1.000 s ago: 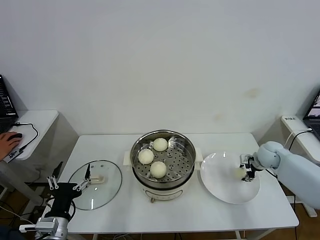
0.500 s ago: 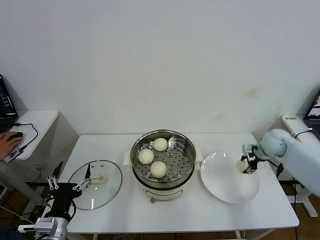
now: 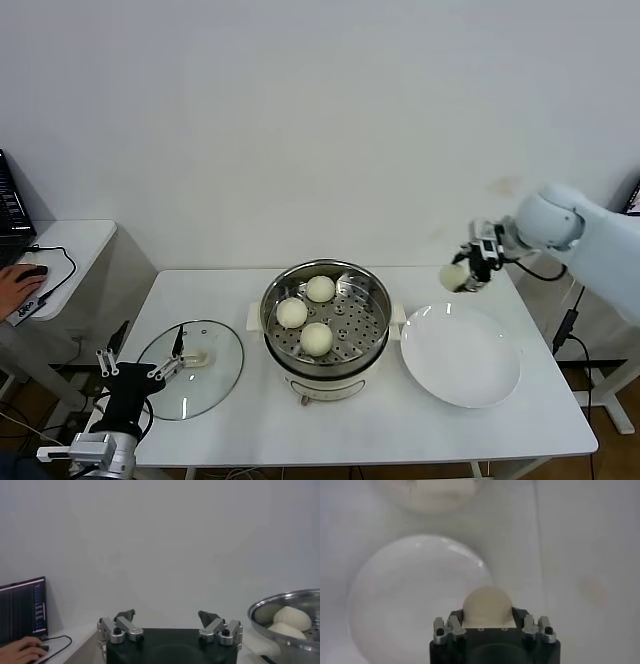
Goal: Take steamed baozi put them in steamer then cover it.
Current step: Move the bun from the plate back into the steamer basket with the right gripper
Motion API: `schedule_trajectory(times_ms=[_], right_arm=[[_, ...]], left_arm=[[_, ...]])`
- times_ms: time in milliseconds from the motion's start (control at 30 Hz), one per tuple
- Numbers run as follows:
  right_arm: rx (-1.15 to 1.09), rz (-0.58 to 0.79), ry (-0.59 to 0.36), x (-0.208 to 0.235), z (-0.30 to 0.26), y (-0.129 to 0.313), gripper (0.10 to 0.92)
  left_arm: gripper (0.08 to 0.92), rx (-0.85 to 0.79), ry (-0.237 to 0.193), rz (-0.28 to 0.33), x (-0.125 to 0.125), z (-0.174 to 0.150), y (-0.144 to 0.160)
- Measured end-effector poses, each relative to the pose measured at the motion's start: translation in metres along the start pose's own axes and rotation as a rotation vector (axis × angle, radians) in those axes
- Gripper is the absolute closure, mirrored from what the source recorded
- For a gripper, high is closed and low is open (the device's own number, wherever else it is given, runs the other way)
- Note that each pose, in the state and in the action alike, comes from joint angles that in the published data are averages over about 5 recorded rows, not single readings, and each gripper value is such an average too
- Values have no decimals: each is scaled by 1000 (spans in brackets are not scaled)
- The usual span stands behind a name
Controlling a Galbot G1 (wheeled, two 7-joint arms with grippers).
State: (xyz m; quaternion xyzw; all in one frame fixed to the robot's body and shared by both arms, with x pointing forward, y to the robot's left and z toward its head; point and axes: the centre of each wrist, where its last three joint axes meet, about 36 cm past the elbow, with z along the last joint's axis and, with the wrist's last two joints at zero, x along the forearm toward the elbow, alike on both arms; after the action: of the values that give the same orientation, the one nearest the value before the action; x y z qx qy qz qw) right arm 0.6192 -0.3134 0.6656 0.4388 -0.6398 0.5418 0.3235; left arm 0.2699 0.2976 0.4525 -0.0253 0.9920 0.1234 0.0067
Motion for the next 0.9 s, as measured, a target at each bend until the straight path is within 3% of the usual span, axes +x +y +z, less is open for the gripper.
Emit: schedule_trajectory(times_ms=[400, 900], right_arm=[[44, -38, -108, -11, -109, 10, 394], [33, -100, -73, -85, -167, 47, 394]], left_arm=[[177, -2, 6, -15, -4, 5, 1], [177, -3, 6, -34, -4, 6, 4]])
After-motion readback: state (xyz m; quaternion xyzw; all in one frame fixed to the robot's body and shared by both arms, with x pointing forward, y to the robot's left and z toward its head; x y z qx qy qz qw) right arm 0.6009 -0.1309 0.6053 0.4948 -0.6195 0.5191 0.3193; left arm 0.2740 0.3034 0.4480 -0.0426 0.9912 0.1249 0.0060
